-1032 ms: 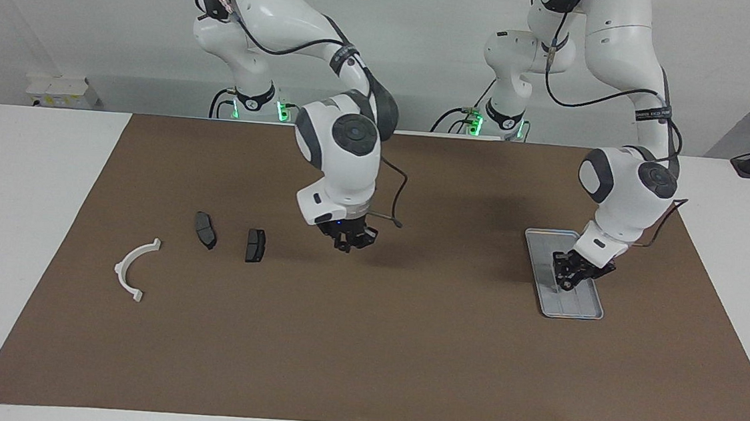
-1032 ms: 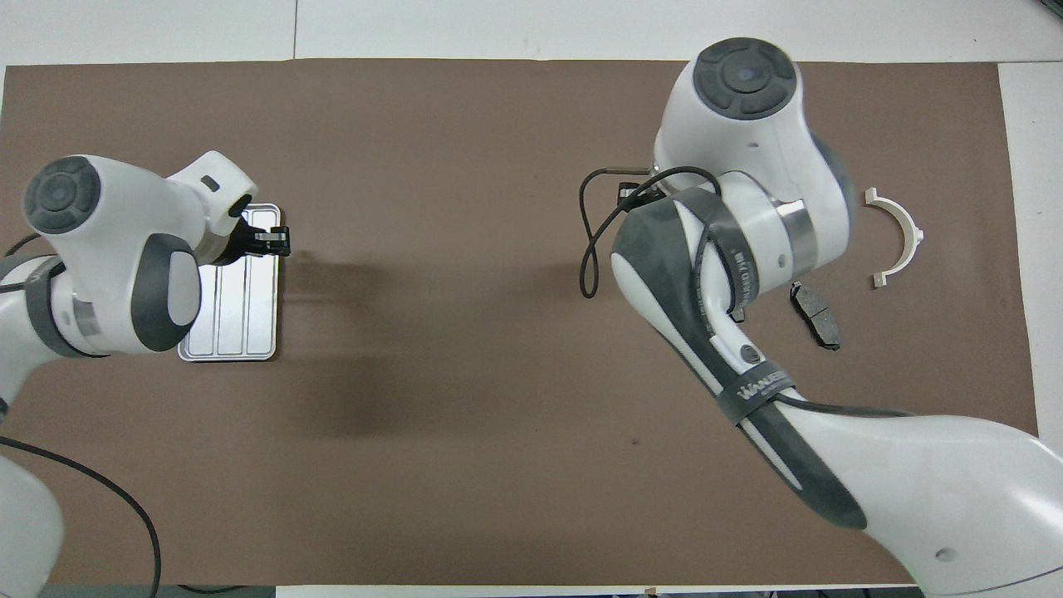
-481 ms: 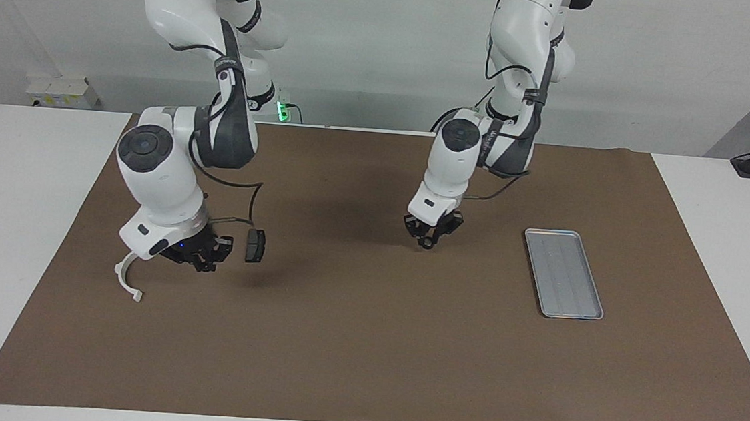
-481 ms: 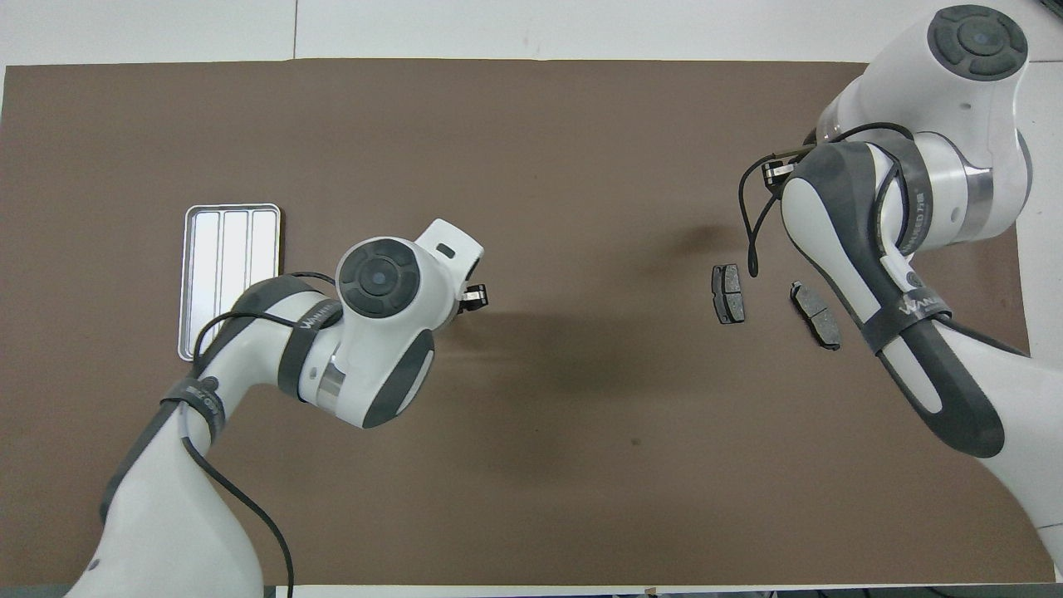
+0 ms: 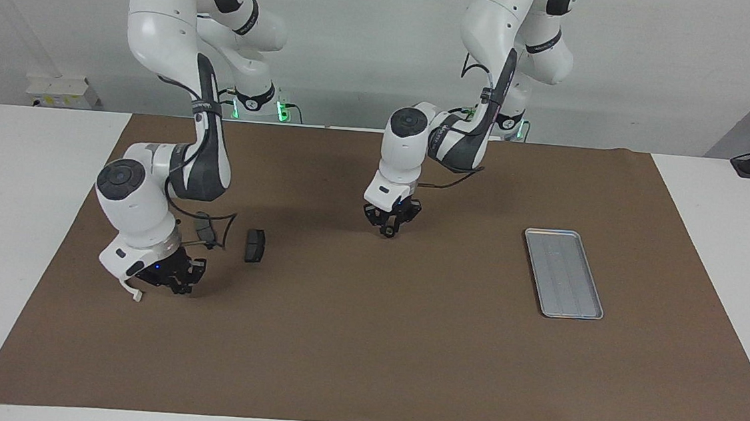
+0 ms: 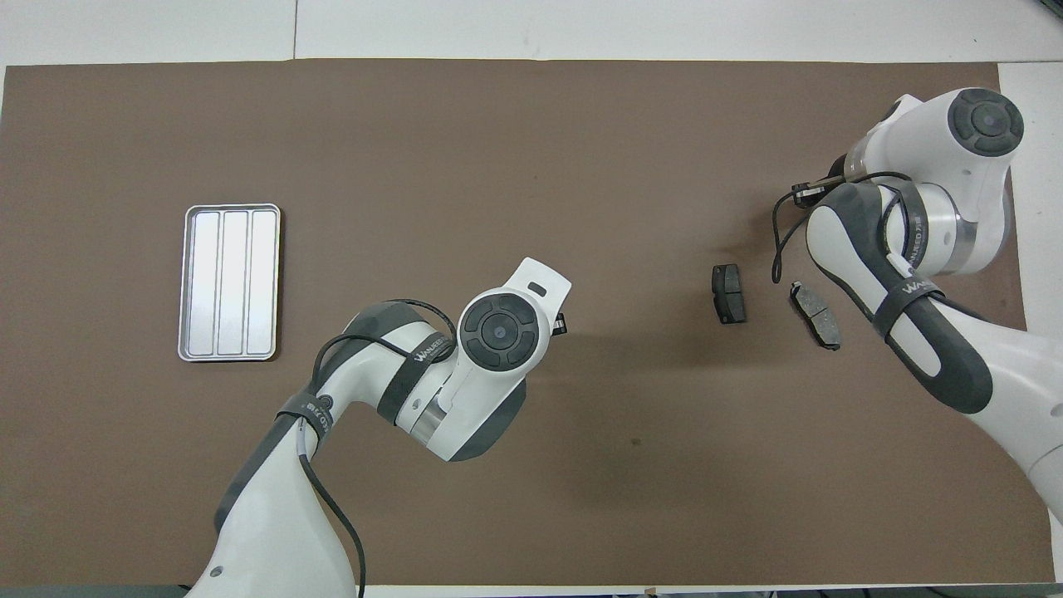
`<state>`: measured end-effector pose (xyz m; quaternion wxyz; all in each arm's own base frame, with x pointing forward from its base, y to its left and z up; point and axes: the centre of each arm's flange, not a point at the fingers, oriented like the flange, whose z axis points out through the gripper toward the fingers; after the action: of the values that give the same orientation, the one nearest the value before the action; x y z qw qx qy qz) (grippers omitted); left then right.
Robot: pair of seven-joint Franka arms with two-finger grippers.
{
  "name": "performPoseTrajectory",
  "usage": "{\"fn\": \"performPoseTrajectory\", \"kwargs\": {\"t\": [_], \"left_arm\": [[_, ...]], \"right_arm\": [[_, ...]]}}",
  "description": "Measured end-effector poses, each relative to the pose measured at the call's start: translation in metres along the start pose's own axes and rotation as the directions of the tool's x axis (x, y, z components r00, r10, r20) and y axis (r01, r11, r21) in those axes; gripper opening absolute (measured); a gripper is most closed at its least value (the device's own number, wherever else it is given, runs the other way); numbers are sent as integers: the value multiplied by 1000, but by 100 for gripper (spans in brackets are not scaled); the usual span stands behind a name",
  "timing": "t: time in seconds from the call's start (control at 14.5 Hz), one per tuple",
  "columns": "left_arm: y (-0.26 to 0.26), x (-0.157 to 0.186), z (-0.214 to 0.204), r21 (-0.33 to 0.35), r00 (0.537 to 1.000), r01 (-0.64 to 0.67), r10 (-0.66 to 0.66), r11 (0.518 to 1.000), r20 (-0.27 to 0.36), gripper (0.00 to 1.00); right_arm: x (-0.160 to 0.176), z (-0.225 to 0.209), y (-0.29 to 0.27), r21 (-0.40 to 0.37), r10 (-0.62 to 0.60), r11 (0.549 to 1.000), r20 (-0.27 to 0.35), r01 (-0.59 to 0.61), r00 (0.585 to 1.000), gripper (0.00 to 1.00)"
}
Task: Place bearing gear from tray to pile
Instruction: 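Carry the second gear to the table center and open the left gripper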
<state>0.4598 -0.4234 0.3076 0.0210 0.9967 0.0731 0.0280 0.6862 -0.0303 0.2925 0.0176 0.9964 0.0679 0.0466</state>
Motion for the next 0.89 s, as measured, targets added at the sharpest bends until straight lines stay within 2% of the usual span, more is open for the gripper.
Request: {"fn": "performPoseTrajectory", "kwargs": {"t": [0.62,0.69,0.89], "left_arm": [[9,-4,9,-19,1000,-2,2,1000,-18,34],[9,-4,9,-20,1000,-2,1,1000,-19,34],[8,-3,9,-18,1000,-5,4,1000,-25,34]], "right_arm": [[1,5,0,0,0,1000,-18,0,1000,24],[1,5,0,-1,0,1000,-19,0,1000,28],[1,6,-1,1,-2,1000,-16,2,1000,60]]}}
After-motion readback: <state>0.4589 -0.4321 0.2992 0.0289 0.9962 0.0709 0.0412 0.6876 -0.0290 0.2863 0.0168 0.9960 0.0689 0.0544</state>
